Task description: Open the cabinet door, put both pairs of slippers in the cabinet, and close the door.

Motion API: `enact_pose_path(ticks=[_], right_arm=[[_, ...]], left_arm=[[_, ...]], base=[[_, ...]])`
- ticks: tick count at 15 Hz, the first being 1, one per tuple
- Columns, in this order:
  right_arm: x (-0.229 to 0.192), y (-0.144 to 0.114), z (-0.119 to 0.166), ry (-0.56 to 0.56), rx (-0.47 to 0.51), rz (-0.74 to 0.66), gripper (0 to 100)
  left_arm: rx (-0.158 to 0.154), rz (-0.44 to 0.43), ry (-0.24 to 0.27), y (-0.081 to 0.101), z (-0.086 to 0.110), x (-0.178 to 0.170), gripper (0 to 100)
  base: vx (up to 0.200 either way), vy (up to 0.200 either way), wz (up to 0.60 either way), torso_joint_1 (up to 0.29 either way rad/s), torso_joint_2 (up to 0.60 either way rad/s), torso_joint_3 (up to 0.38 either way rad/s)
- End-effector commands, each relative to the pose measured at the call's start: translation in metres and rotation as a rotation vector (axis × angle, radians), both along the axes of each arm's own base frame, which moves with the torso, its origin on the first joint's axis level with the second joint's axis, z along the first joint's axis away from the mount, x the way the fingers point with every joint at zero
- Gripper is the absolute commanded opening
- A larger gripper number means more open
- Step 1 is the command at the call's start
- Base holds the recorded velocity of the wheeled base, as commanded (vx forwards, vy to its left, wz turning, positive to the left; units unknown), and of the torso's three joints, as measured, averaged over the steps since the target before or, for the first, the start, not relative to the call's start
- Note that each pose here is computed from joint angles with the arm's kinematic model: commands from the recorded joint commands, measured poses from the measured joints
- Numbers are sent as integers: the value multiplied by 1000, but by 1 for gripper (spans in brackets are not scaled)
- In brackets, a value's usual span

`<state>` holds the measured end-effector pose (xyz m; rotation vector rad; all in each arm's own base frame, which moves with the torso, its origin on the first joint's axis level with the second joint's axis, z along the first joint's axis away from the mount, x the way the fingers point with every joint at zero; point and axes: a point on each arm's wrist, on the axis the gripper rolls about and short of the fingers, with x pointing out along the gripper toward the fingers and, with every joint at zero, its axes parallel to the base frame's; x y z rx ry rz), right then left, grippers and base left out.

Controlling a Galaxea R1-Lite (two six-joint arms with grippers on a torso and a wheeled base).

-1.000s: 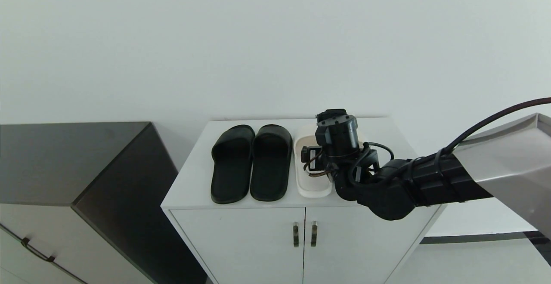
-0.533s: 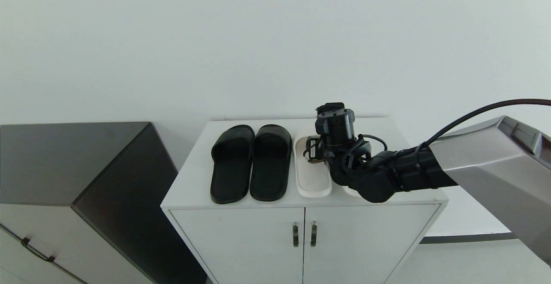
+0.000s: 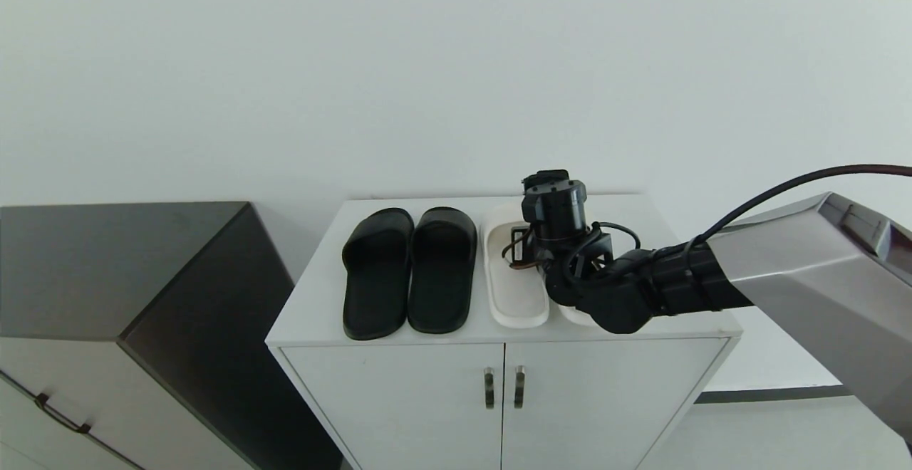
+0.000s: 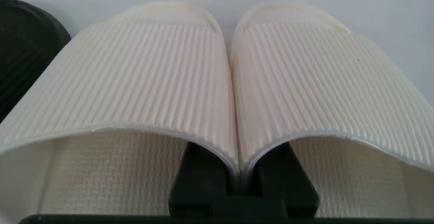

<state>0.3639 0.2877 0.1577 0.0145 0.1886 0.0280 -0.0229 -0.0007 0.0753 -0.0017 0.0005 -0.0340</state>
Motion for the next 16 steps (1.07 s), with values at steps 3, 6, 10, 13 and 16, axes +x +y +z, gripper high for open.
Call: enact_pose_path(ticks=[3, 6, 10, 13, 16], right_arm=[[-30, -19, 43, -46, -2, 28, 0], [-83, -38, 63, -22, 10, 205, 0], [-184, -78, 70, 32, 11, 627, 0], [-201, -82, 57, 78, 0, 709, 0], [-202, -83, 53, 91, -6, 718, 0]], left_arm=[[-1, 2, 1, 0, 0, 0, 0], [-6, 2, 1, 0, 0, 0, 0], [-4, 2, 1, 0, 0, 0, 0], [-4, 2, 0, 0, 0, 0, 0], [-4, 2, 0, 0, 0, 0, 0]], base=[[0, 0, 0, 0, 0, 0], [0, 0, 0, 0, 0, 0], [0, 0, 0, 0, 0, 0], [0, 0, 0, 0, 0, 0], [-67, 0, 0, -1, 1, 1]])
